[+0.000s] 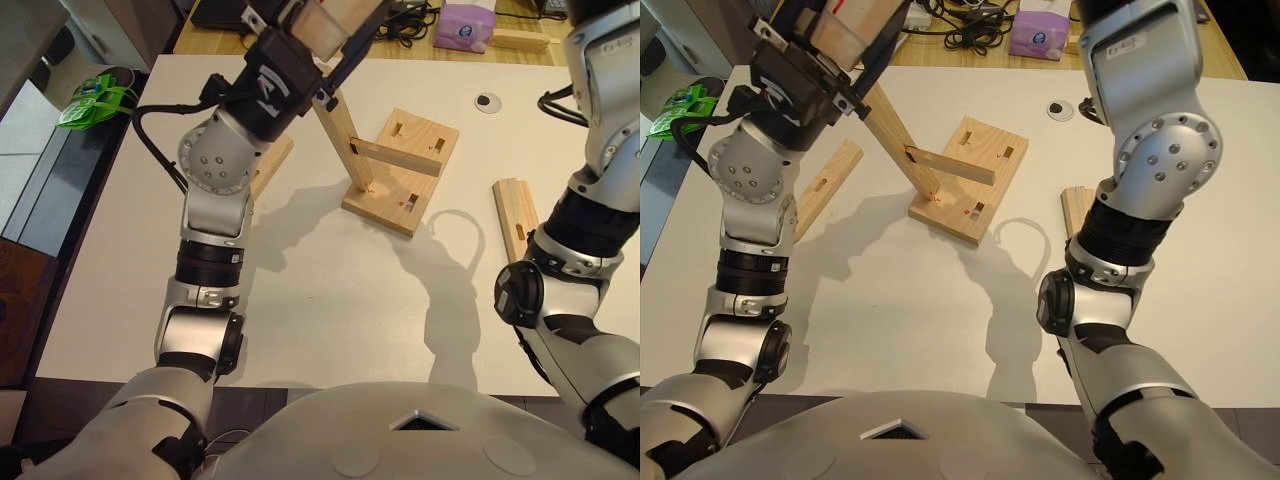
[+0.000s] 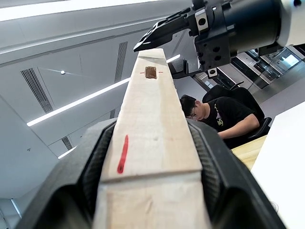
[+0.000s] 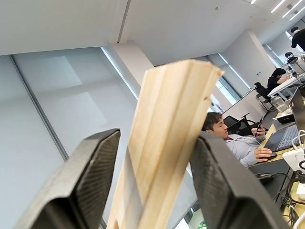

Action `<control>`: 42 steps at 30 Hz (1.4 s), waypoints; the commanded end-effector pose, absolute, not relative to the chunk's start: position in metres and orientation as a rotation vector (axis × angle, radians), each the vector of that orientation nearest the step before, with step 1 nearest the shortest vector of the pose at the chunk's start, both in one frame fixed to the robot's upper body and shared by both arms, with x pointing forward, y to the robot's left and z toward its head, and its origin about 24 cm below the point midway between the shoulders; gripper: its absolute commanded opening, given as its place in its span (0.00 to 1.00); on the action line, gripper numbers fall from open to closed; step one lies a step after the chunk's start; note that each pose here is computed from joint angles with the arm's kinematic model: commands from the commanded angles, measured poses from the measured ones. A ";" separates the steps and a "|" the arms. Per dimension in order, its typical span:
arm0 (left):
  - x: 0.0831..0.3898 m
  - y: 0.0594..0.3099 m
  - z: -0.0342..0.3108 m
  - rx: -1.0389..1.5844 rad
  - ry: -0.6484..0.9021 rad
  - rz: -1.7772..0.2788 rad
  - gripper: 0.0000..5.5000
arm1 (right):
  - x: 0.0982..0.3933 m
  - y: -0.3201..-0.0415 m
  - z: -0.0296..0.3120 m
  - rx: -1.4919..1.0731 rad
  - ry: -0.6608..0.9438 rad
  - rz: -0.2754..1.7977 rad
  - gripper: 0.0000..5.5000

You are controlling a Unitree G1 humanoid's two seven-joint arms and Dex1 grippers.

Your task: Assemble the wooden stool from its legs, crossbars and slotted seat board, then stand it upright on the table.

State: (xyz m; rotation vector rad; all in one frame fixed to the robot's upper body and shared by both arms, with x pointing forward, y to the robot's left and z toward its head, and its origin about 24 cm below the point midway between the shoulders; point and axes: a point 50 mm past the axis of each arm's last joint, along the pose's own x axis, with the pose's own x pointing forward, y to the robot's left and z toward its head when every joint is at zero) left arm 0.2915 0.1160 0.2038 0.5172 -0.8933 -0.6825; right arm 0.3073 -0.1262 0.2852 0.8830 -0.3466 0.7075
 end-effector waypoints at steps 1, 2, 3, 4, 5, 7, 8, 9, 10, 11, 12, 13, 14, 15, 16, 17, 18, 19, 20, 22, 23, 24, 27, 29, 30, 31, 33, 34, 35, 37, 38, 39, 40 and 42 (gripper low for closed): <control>0.293 0.121 0.198 0.528 -0.861 -0.692 0.38 | 0.301 -0.131 0.291 0.888 -0.378 0.769 0.33; 0.292 0.120 0.198 0.527 -0.864 -0.700 0.38 | 0.300 -0.131 0.291 0.885 -0.376 0.794 0.31; 0.291 0.119 0.198 0.527 -0.866 -0.707 0.38 | 0.299 -0.130 0.292 0.881 -0.373 0.812 0.30; 0.291 0.118 0.198 0.526 -0.869 -0.715 0.38 | 0.298 -0.130 0.291 0.874 -0.365 0.826 0.28; 0.290 0.117 0.198 0.527 -0.871 -0.720 0.38 | 0.298 -0.130 0.289 0.868 -0.357 0.837 0.27; 0.290 0.117 0.197 0.528 -0.867 -0.724 0.38 | 0.295 -0.129 0.288 0.857 -0.354 0.881 0.26; 0.291 0.118 0.197 0.530 -0.863 -0.722 0.38 | 0.293 -0.128 0.287 0.853 -0.357 0.904 0.25; 0.292 0.119 0.196 0.530 -0.859 -0.718 0.38 | 0.291 -0.127 0.288 0.848 -0.361 0.924 0.24; 0.294 0.120 0.195 0.533 -0.853 -0.711 0.38 | 0.288 -0.126 0.288 0.839 -0.367 0.946 0.24; 0.295 0.122 0.195 0.535 -0.850 -0.703 0.38 | 0.286 -0.125 0.288 0.827 -0.372 0.965 0.23; 0.296 0.123 0.196 0.537 -0.848 -0.696 0.38 | 0.284 -0.124 0.288 0.816 -0.374 0.978 0.23; 0.298 0.125 0.196 0.539 -0.848 -0.690 0.38 | 0.282 -0.124 0.288 0.805 -0.375 0.988 0.22; 0.299 0.126 0.197 0.542 -0.848 -0.683 0.38 | 0.281 -0.123 0.288 0.792 -0.378 0.999 0.22; 0.300 0.127 0.197 0.544 -0.849 -0.678 0.38 | 0.280 -0.123 0.289 0.784 -0.385 1.007 0.22; 0.300 0.128 0.198 0.546 -0.850 -0.673 0.38 | 0.279 -0.123 0.290 0.782 -0.399 1.011 0.22; 0.300 0.128 0.198 0.547 -0.852 -0.672 0.38 | 0.278 -0.124 0.292 0.784 -0.419 1.009 0.22; 0.300 0.127 0.198 0.547 -0.854 -0.674 0.38 | 0.278 -0.125 0.294 0.791 -0.438 1.005 0.22; 0.300 0.126 0.198 0.547 -0.856 -0.676 0.38 | 0.277 -0.126 0.296 0.796 -0.458 1.001 0.22; 0.299 0.125 0.198 0.545 -0.858 -0.673 0.38 | 0.277 -0.127 0.298 0.805 -0.480 0.995 0.22; 0.300 0.125 0.199 0.542 -0.861 -0.661 0.46 | 0.276 -0.130 0.301 0.823 -0.519 0.982 0.20; 0.300 0.126 0.200 0.540 -0.865 -0.651 0.49 | 0.276 -0.132 0.303 0.839 -0.547 0.972 0.19; 0.300 0.127 0.202 0.536 -0.869 -0.639 0.52 | 0.275 -0.135 0.305 0.858 -0.578 0.963 0.19; 0.302 0.133 0.209 0.528 -0.884 -0.577 0.59 | 0.270 -0.147 0.314 0.939 -0.698 0.937 0.19; 0.302 0.147 0.216 0.544 -0.888 -0.504 0.66 | 0.270 -0.158 0.318 0.948 -0.770 0.878 0.19; 0.302 0.156 0.219 0.556 -0.884 -0.458 0.66 | 0.270 -0.163 0.319 0.934 -0.792 0.846 0.19; 0.302 0.172 0.218 0.565 -0.854 -0.396 0.66 | 0.272 -0.170 0.318 0.907 -0.813 0.796 0.19; 0.305 0.196 0.201 0.566 -0.729 -0.323 0.66 | 0.274 -0.183 0.315 0.820 -0.837 0.704 0.19; 0.307 0.203 0.185 0.554 -0.642 -0.314 0.66 | 0.275 -0.187 0.313 0.769 -0.839 0.668 0.19; 0.308 0.205 0.166 0.541 -0.554 -0.324 0.66 | 0.276 -0.191 0.310 0.708 -0.834 0.638 0.19; 0.309 0.205 0.135 0.507 -0.411 -0.348 0.66 | 0.279 -0.196 0.305 0.617 -0.817 0.593 0.19; 0.309 0.202 0.119 0.479 -0.341 -0.368 0.66 | 0.281 -0.197 0.302 0.578 -0.804 0.574 0.19; 0.308 0.198 0.101 0.465 -0.264 -0.400 0.66 | 0.283 -0.199 0.298 0.532 -0.786 0.553 0.19; 0.306 0.192 0.082 0.455 -0.181 -0.439 0.66 | 0.285 -0.202 0.294 0.489 -0.765 0.531 0.19; 0.300 0.182 0.059 0.452 -0.085 -0.502 0.66 | 0.287 -0.206 0.287 0.447 -0.736 0.506 0.19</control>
